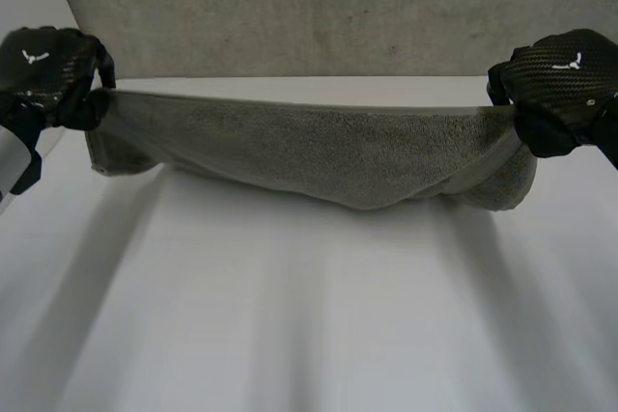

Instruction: Fold the towel.

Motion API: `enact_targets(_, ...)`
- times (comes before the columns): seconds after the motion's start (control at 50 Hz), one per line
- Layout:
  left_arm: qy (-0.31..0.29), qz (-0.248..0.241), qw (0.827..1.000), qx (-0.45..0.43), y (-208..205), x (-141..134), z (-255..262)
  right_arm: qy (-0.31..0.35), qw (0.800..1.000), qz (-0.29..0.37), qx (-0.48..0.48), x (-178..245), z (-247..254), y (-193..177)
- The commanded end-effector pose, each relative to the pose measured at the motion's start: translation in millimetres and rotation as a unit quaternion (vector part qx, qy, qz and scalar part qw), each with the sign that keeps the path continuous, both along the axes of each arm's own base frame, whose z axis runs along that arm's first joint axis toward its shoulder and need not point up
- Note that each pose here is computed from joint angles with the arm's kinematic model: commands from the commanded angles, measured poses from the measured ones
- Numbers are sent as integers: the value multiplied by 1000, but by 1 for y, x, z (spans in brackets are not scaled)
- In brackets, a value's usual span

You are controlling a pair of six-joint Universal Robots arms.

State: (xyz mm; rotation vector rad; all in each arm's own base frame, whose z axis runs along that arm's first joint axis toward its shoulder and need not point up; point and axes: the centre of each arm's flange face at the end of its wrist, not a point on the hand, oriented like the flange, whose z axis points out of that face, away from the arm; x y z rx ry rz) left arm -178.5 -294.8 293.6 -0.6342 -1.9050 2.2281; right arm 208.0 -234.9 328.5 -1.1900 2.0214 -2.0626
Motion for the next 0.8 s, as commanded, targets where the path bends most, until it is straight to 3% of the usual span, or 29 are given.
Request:
enact_targets(0.02, 0, 2, 1000, -3, 0, 1, 4, 5, 1000, 5, 7, 1, 8, 3)
enact_targets(0.34, -1, 31, 999, 22, -6, 19, -4, 44, 999, 11, 7, -1, 7, 12)
enact_targets(0.44, -3, 16, 999, 38, -10, 19, -17, 57, 998, 16, 28, 1, -9, 4)
enact_targets(0.6, -4, -16, 995, 95, -44, 10, -61, 82, 992, 26, 97, 11, -58, -38)
enact_targets(0.8, -5, -36, 993, 112, -99, -9, -98, 77, 993, 5, 87, 19, -88, -89)
